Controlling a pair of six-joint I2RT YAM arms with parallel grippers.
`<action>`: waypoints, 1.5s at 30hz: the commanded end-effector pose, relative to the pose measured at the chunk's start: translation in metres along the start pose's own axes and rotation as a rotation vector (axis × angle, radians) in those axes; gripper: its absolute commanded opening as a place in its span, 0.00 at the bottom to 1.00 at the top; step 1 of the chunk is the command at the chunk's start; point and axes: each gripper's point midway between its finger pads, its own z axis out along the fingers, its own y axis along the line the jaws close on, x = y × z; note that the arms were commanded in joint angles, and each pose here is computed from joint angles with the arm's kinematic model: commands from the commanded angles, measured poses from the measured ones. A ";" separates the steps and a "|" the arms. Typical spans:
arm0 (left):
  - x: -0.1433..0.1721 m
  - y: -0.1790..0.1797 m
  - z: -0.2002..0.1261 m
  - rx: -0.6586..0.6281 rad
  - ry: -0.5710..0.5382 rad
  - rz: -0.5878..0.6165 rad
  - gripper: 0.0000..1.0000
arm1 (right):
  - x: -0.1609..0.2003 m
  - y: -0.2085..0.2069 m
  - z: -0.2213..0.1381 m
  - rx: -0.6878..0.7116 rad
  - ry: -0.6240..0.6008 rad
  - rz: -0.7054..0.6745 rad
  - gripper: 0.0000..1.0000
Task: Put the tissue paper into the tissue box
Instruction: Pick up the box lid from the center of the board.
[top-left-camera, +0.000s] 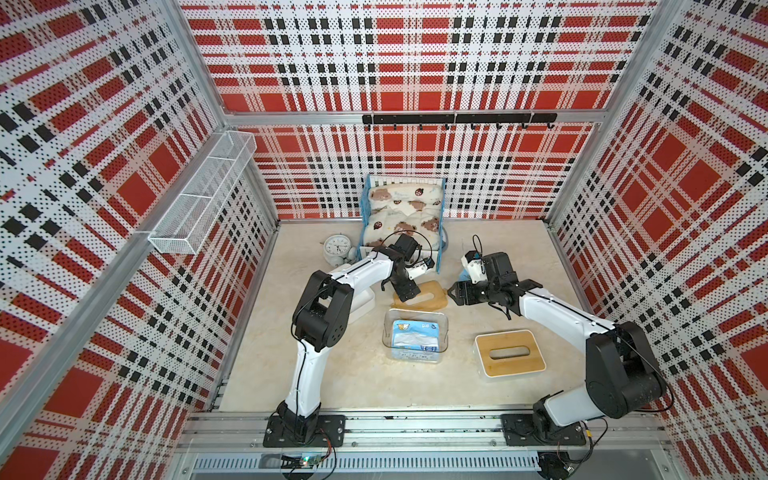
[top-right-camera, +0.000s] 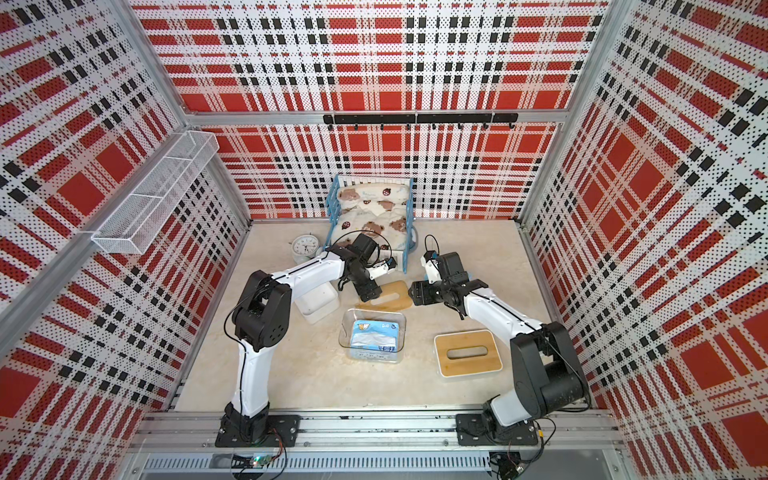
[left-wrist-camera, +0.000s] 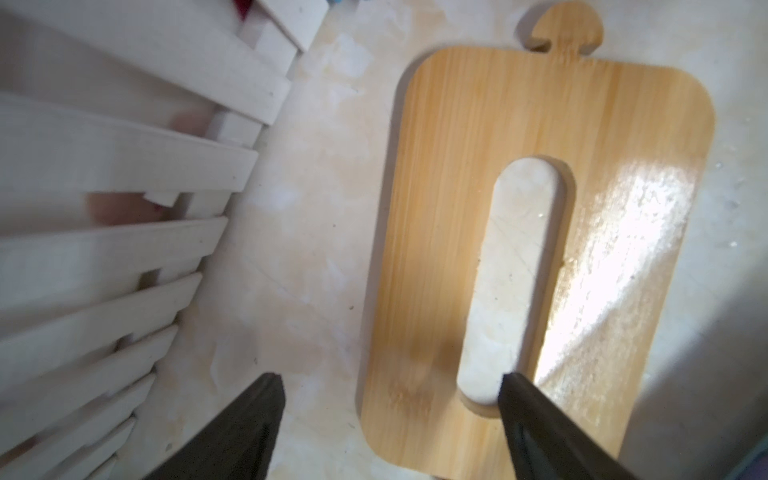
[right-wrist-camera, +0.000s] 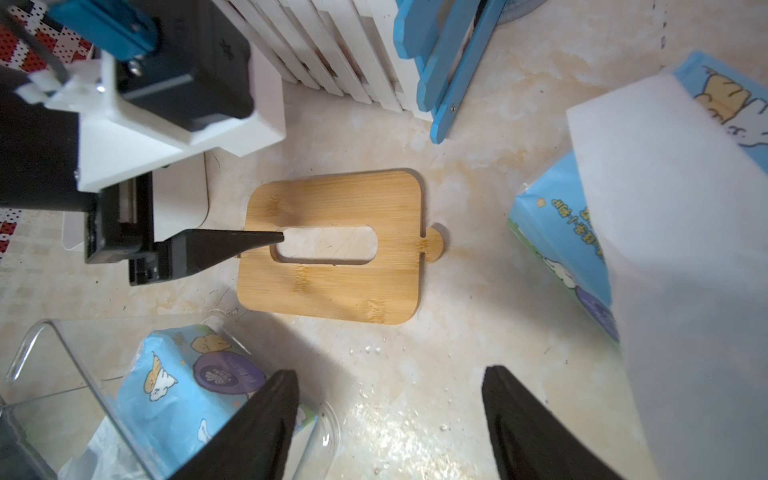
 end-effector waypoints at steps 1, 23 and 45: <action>-0.002 -0.001 0.004 0.052 -0.005 0.044 0.87 | -0.004 -0.001 0.001 0.003 0.008 -0.001 0.77; 0.001 -0.017 0.040 0.125 0.058 0.118 0.75 | 0.001 -0.002 0.001 0.003 0.023 0.027 0.77; 0.003 -0.021 0.040 0.186 0.055 0.061 0.47 | 0.001 -0.005 0.005 0.010 0.038 0.032 0.77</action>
